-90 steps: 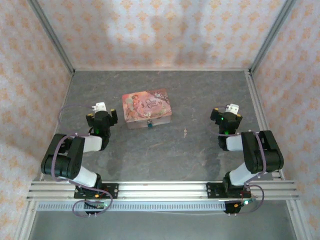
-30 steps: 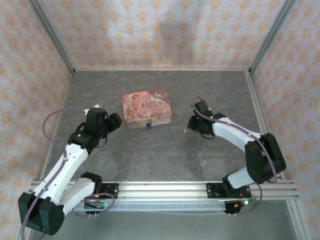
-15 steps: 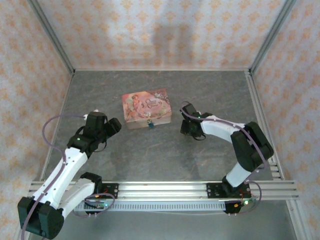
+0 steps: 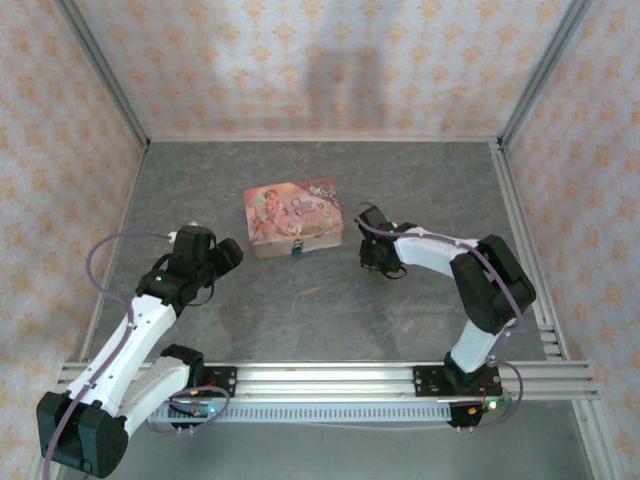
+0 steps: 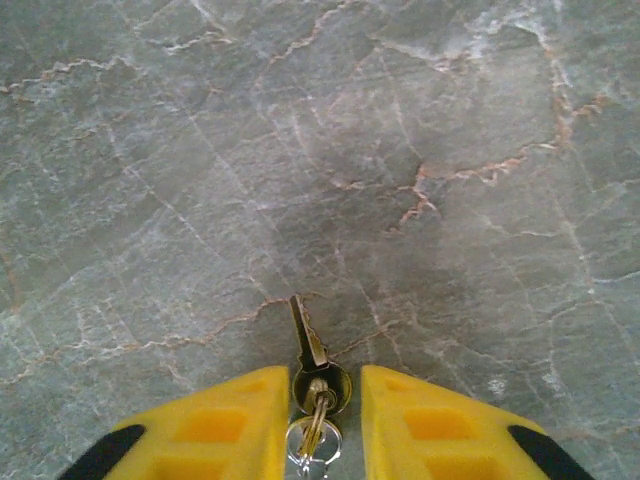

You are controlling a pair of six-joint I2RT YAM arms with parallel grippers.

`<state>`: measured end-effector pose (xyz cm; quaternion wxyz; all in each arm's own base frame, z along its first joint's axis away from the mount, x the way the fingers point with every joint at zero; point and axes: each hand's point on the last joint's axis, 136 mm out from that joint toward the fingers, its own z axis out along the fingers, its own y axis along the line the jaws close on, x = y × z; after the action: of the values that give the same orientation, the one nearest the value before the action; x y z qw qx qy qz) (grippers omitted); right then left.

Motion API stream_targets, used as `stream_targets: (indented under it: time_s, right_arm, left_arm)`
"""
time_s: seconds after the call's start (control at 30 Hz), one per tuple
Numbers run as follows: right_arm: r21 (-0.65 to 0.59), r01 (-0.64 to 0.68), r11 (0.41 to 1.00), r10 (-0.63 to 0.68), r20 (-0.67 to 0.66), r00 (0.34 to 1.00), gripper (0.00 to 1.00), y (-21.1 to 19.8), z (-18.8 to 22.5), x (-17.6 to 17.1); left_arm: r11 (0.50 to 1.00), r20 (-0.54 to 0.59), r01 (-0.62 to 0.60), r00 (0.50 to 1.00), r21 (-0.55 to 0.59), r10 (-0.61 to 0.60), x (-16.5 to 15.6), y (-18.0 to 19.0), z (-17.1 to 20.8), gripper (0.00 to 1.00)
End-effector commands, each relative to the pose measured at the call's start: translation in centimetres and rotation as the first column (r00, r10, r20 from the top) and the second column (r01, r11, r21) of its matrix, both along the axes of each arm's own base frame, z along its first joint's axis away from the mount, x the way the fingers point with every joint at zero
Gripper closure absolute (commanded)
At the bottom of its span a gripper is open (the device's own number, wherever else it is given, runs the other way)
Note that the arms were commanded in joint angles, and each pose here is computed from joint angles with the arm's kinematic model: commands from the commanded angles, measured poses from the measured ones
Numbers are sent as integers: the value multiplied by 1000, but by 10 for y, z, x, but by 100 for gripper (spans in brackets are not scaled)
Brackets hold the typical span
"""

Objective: Unlock the padlock with the key

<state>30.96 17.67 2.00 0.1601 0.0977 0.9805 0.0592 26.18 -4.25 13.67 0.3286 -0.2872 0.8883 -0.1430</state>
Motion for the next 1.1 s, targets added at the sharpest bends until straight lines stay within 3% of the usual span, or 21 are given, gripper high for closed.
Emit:
stream_targets:
  time_s: [0.0,0.17,0.33,0.63,0.87,1.07]
  right_arm:
    - [-7,-12,1000,11,-24,1000,84,4,-8,-1]
    - [-18,-21,1000,20,-16,1000,100,3,-7,-2]
    - [-14,-43,999,43,61,997,100,2,16,5]
    - [94,-176,980,139,308,941,100,17,107,13]
    - [154,-404,902,262,548,794,100,35,202,-2]
    - [122,-588,800,314,750,582,100,44,289,-30]
  left_arm:
    - [1000,-35,-10,999,4,10,-5,1,-10,26]
    - [1000,-33,-13,999,2,13,-5,1,-10,26]
    - [1000,-25,-11,1000,1,11,-3,0,-5,26]
    - [998,49,42,998,-39,-40,9,-13,34,26]
    - [975,165,189,972,-118,-168,26,-48,98,24]
    - [905,282,378,905,-194,-318,43,-92,167,22]
